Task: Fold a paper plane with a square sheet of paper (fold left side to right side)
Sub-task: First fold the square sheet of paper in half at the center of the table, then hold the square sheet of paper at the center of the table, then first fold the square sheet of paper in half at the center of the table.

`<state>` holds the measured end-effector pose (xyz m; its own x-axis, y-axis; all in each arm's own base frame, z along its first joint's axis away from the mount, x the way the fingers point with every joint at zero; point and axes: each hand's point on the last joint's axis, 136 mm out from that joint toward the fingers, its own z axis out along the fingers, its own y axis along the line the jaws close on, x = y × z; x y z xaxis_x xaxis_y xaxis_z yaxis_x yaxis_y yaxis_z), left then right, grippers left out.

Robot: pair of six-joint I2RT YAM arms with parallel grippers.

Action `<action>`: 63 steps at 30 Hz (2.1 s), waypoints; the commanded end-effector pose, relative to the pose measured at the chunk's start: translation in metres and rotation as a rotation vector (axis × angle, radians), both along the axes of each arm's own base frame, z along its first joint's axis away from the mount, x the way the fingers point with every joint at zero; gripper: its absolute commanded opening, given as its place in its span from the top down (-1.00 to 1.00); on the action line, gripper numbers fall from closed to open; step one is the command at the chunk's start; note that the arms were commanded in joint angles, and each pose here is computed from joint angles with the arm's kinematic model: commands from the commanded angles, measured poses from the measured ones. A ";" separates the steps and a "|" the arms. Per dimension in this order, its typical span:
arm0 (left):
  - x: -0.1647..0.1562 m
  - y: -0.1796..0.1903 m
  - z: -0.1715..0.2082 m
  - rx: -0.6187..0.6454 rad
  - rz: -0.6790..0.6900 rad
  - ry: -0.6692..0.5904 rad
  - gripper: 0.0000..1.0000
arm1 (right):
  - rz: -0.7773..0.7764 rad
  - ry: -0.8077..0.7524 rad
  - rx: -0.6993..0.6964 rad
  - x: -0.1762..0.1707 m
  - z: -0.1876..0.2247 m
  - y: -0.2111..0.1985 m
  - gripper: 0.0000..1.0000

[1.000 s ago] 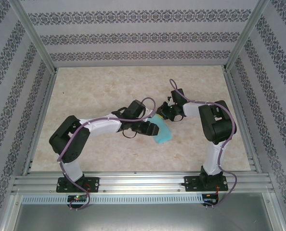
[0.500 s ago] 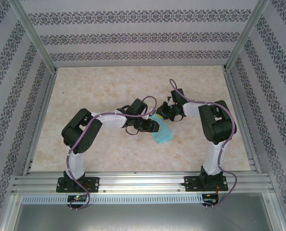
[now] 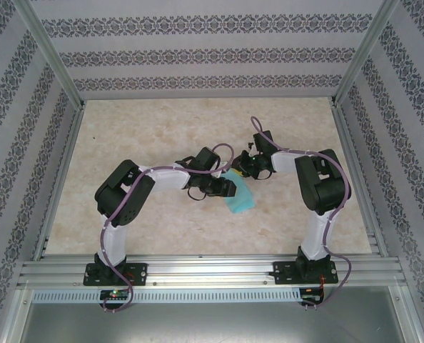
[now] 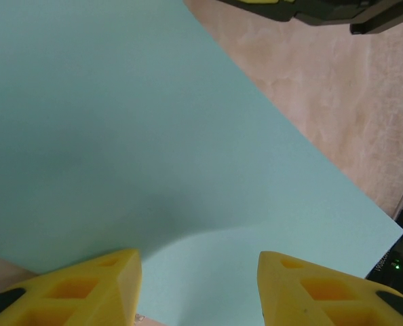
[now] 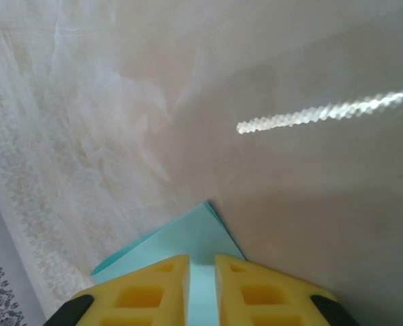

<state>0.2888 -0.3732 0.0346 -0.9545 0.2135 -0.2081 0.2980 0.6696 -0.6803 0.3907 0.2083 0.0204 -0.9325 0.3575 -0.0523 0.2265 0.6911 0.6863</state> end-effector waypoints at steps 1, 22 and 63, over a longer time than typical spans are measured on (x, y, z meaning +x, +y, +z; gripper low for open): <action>-0.005 0.017 -0.028 0.108 0.010 0.034 0.00 | 0.001 -0.116 -0.008 0.018 0.043 -0.007 0.51; -0.004 0.020 -0.028 0.136 0.024 0.039 0.00 | 0.086 0.036 0.022 -0.099 0.046 -0.022 0.80; 0.042 0.009 0.007 -0.002 0.131 -0.005 -0.02 | 0.126 0.227 -0.259 -0.143 -0.036 -0.053 0.81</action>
